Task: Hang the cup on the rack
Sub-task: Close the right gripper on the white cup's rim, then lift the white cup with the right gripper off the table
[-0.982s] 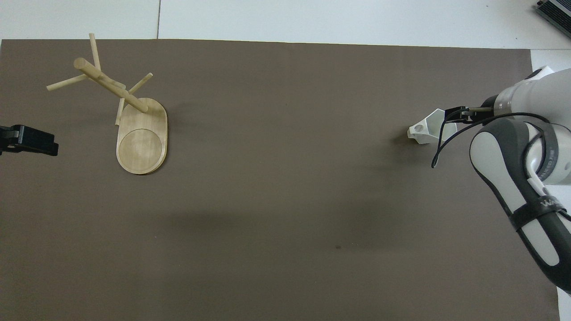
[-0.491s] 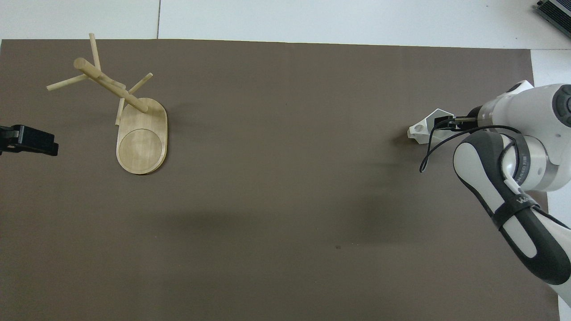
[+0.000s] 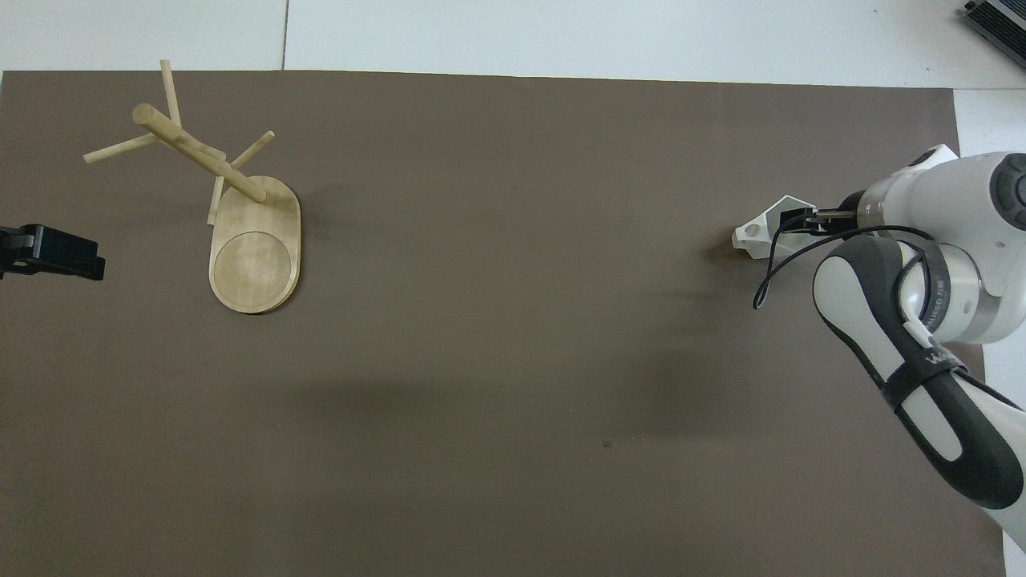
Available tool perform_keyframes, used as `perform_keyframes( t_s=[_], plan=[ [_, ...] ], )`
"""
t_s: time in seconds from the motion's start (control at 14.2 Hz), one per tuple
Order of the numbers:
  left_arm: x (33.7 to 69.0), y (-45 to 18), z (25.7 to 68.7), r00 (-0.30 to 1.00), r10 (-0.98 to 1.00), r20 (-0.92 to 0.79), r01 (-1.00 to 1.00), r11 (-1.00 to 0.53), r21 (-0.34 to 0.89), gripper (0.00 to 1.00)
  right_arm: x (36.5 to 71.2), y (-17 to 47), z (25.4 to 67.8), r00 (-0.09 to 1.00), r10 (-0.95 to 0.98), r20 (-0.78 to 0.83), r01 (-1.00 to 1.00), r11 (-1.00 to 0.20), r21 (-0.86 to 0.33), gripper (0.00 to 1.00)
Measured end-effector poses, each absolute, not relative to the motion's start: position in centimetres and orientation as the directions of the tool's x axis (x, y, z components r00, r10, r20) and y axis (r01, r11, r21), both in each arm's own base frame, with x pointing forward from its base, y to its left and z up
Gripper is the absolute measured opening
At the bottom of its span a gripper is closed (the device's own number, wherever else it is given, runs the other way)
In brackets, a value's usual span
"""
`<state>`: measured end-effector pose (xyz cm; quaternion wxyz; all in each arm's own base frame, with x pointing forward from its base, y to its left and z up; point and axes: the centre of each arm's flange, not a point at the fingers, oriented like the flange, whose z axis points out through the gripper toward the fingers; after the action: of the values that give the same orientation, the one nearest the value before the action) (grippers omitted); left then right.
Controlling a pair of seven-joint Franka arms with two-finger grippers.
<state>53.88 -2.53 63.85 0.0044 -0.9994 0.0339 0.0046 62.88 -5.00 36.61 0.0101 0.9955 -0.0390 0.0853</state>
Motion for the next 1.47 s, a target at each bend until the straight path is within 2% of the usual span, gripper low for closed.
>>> perform_keyframes(
  t_s=[0.21,0.28,0.35,0.42,0.49,0.63,0.84,0.91,1.05,1.47],
  plan=[
    [53.88,-2.53,63.85,0.998,-0.068,-0.009,-0.068,-0.998,-0.008,1.00,62.75,-5.01,36.29,0.983,-0.076,0.164,-0.080,-0.997,0.013,0.90],
    [53.88,-2.53,63.85,0.998,-0.068,-0.009,-0.068,-0.998,-0.008,1.00,62.74,-5.01,36.25,0.984,-0.076,0.164,-0.080,-0.997,0.013,0.90],
    [53.88,-2.53,63.85,0.998,-0.068,-0.009,-0.068,-0.998,-0.008,1.00,62.74,-5.01,36.25,0.983,-0.076,0.164,-0.080,-0.997,0.013,0.85],
    [53.88,-2.53,63.85,0.998,-0.068,-0.009,-0.068,-0.998,-0.008,1.00,62.74,-5.01,36.25,0.983,-0.076,0.164,-0.080,-0.997,0.013,0.75],
    [53.88,-2.53,63.85,0.998,-0.068,-0.009,-0.068,-0.998,-0.008,1.00,62.74,-5.01,36.25,0.983,-0.076,0.164,-0.080,-0.997,0.013,0.74],
    [53.88,-2.53,63.85,0.998,-0.068,-0.009,-0.068,-0.998,-0.008,1.00,62.74,-5.01,36.24,0.983,-0.077,0.164,-0.080,-0.997,0.013,0.55],
    [53.88,-2.53,63.85,0.998,-0.068,-0.009,-0.068,-0.998,-0.008,1.00,62.73,-5.01,36.23,0.984,-0.077,0.164,-0.080,-0.997,0.013,0.18],
    [53.88,-2.53,63.85,0.998,-0.068,-0.009,-0.068,-0.998,-0.008,1.00,62.73,-5.01,36.23,0.984,-0.077,0.164,-0.080,-0.997,0.013,0.11],
    [53.88,-2.53,63.85,0.998,-0.068,-0.009,-0.068,-0.998,-0.008,1.00,62.76,-4.95,36.40,0.983,-0.077,0.167,-0.080,-0.997,0.012,0.07],
    [53.88,-2.53,63.85,0.998,-0.068,-0.009,-0.068,-0.998,-0.008,1.00,62.76,-4.97,36.48,0.983,-0.077,0.168,-0.080,-0.997,0.012,0.07]
  ],
)
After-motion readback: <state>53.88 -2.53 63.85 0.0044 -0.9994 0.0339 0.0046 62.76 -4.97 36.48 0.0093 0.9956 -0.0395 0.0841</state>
